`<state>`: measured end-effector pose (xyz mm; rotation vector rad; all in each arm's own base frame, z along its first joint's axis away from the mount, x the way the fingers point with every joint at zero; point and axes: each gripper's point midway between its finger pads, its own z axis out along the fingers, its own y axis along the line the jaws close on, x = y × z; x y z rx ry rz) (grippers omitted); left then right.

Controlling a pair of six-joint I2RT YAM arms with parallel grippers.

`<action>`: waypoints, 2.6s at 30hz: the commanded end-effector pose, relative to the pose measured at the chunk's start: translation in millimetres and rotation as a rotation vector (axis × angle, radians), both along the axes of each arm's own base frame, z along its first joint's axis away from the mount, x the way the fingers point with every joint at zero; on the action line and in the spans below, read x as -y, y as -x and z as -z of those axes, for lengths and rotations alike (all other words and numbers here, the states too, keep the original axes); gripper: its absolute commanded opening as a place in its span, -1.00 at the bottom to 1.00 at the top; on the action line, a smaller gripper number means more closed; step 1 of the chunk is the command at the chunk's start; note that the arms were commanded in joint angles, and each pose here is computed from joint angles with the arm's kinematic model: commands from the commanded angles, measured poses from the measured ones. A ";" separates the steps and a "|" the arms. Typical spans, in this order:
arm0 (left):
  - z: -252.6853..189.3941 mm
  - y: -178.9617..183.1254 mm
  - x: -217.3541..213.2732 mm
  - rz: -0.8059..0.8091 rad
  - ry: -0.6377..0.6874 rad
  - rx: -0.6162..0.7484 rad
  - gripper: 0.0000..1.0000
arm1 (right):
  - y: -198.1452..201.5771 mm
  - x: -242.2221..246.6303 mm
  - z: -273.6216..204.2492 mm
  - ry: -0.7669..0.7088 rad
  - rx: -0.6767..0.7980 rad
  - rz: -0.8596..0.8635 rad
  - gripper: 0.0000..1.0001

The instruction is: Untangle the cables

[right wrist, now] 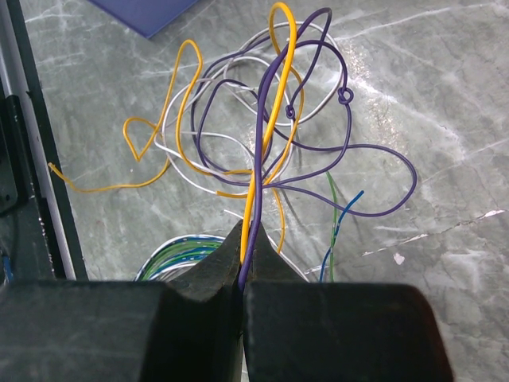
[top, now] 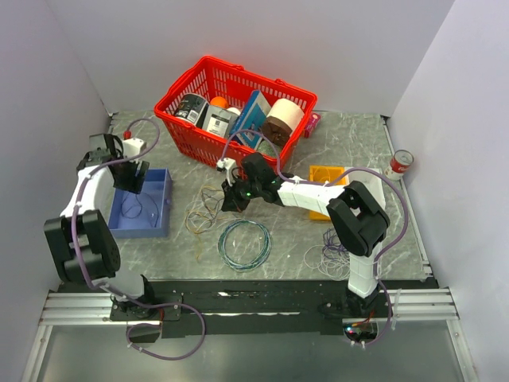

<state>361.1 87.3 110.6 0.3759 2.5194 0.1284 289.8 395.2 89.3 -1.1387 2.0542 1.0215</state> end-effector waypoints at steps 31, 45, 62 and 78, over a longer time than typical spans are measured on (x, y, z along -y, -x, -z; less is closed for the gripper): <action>-90.7 76.0 260.7 1.172 0.352 0.259 0.23 | 56.6 -6.7 -95.1 -0.226 0.357 -0.357 -1.00; -62.6 89.5 255.6 1.161 0.338 0.182 -0.98 | 58.7 -7.2 -100.6 -0.248 0.366 -0.357 -1.00; -313.5 59.7 243.5 0.879 0.512 0.716 -0.98 | 4.6 8.0 -46.6 -0.179 0.167 -0.098 -0.62; -422.4 81.3 231.7 0.756 0.531 0.997 -0.98 | 0.5 16.0 -174.7 -0.444 0.358 0.050 1.00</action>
